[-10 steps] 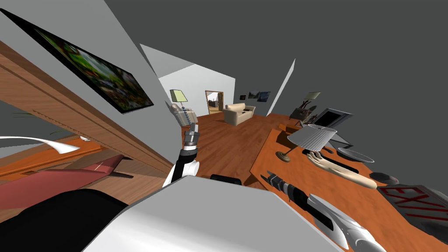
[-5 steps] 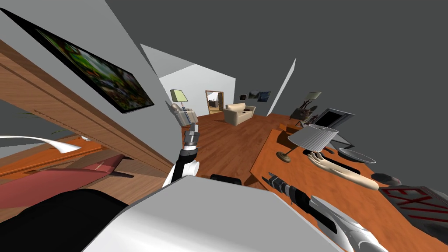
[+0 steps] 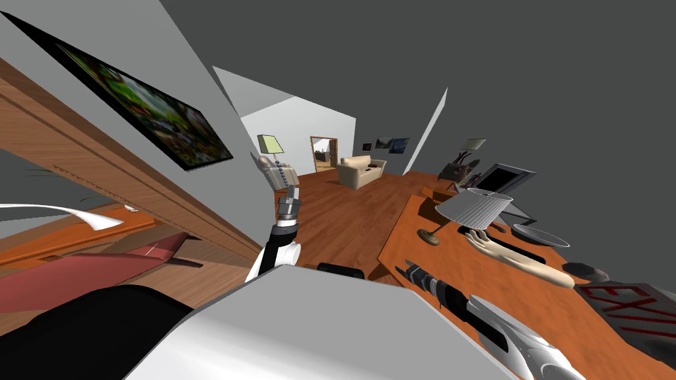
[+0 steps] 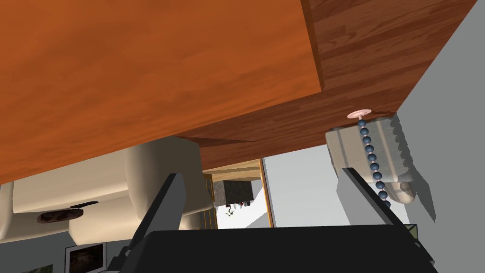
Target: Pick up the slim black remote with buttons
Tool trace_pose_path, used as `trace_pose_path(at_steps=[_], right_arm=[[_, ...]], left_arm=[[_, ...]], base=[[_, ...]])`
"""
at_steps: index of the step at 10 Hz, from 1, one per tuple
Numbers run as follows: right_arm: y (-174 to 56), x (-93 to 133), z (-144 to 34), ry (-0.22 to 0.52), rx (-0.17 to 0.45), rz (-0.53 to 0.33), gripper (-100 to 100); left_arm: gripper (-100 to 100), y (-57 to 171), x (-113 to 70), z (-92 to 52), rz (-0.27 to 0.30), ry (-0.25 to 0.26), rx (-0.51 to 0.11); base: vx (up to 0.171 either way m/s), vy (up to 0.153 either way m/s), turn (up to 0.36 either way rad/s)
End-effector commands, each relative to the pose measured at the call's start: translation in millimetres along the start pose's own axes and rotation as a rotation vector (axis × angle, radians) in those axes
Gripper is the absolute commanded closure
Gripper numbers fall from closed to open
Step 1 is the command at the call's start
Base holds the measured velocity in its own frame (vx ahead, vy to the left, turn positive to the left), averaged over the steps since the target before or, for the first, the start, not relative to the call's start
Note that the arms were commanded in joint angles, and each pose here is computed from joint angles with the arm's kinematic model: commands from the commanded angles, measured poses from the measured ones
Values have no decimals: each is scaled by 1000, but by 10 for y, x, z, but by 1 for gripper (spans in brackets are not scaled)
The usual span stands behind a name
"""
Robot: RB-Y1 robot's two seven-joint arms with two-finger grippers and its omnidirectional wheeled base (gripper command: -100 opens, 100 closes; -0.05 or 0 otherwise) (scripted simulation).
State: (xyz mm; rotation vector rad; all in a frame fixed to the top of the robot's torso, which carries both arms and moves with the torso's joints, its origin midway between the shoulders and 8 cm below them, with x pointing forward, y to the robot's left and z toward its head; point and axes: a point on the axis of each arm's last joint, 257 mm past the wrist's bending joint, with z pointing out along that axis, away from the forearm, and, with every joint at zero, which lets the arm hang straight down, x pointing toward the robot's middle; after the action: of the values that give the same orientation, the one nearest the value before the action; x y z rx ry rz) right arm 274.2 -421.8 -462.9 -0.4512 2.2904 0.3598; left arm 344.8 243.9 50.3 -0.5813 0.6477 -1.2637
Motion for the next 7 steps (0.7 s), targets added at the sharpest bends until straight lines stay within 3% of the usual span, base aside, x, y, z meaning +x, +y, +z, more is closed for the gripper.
trace_pose_path(at_steps=[1,2,4,7], right_arm=[[-101,308,-155,59,41,27,-100],[-157,489,-259,96,63,37,-100],[-157,489,-259,96,63,37,-100],[-333,1052,-648,222,130,54,-100]], left_arm=[[0,0,0,0,0,0,0],[0,0,0,0,0,0,0],[0,0,0,0,0,0,0],[0,0,0,0,0,0,0]], base=[[35,4,127],[70,5,168],[47,1,1],[39,-1,135]])
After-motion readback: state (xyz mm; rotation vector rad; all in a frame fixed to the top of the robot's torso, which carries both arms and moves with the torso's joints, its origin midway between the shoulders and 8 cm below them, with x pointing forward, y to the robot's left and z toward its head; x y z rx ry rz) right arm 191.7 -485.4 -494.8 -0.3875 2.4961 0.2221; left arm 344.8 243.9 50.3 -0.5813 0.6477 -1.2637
